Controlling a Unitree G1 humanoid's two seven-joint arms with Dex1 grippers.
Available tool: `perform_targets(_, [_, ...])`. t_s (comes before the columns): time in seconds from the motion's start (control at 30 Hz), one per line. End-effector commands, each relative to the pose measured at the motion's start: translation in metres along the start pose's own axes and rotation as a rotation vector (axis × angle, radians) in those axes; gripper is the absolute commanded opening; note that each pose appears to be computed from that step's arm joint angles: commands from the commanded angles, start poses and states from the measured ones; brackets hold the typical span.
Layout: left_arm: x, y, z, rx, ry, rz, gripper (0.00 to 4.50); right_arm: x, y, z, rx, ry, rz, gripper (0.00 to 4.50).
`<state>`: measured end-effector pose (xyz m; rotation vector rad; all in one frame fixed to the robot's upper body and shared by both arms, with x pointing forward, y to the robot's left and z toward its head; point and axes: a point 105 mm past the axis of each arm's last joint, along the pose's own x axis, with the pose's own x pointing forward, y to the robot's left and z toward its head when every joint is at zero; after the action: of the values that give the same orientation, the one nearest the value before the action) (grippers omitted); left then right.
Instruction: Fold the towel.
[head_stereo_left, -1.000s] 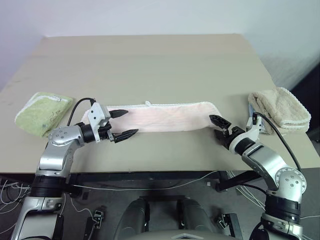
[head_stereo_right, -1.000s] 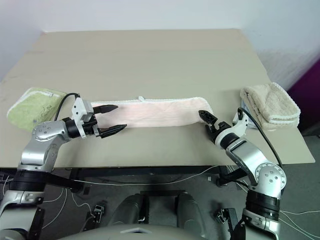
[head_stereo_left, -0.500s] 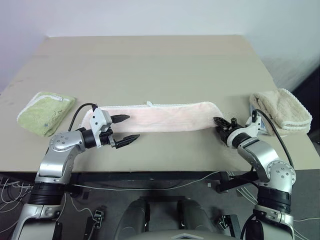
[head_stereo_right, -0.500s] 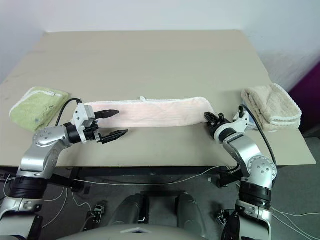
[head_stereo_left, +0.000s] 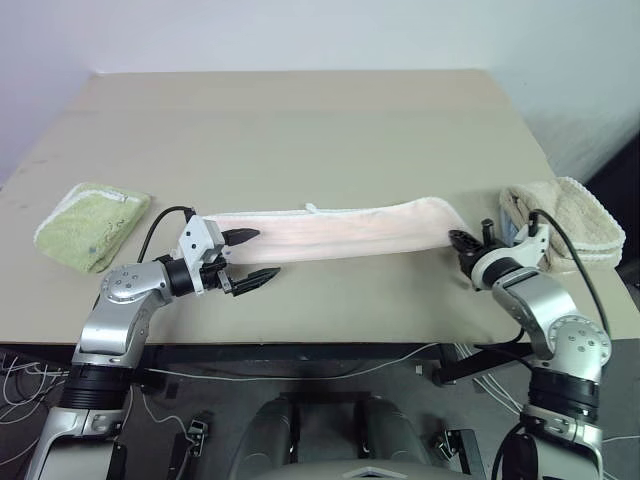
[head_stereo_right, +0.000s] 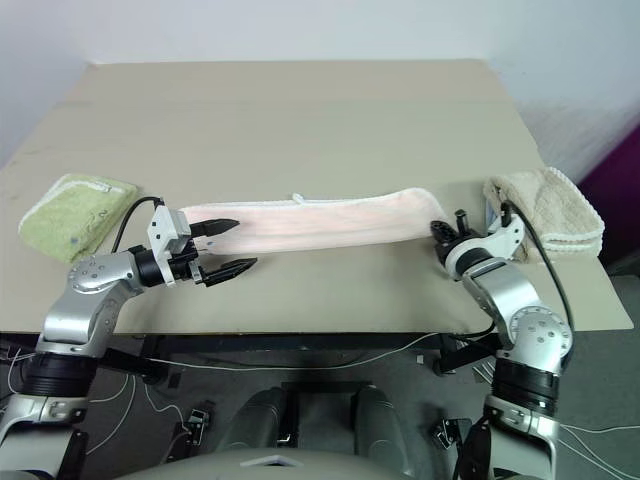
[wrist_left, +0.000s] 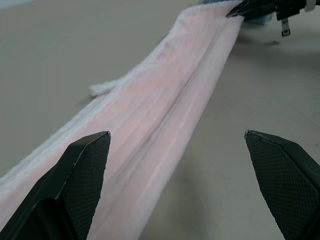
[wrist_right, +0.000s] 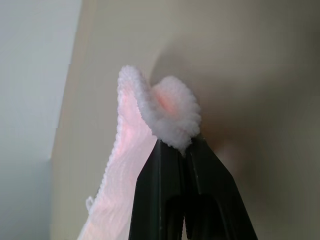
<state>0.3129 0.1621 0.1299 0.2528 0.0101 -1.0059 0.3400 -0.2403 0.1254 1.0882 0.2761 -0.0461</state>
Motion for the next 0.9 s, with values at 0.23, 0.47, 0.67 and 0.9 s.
perform_targets(0.23, [0.002,0.002,0.009,0.048,-0.030,0.010,4.50,-0.008,0.085,0.010,-0.604,0.011,0.290,0.03])
perform_targets(0.47, [0.008,0.001,0.010,0.048,-0.044,0.008,4.50,-0.004,0.117,-0.074,-1.194,0.291,0.543,0.03])
perform_targets(0.67, [0.011,-0.003,0.010,0.044,-0.056,0.016,4.50,0.012,0.101,-0.132,-1.390,0.436,0.629,0.03])
perform_targets(0.9, [0.005,-0.007,0.007,0.032,-0.054,0.040,4.50,0.022,0.086,-0.157,-1.431,0.490,0.648,0.03])
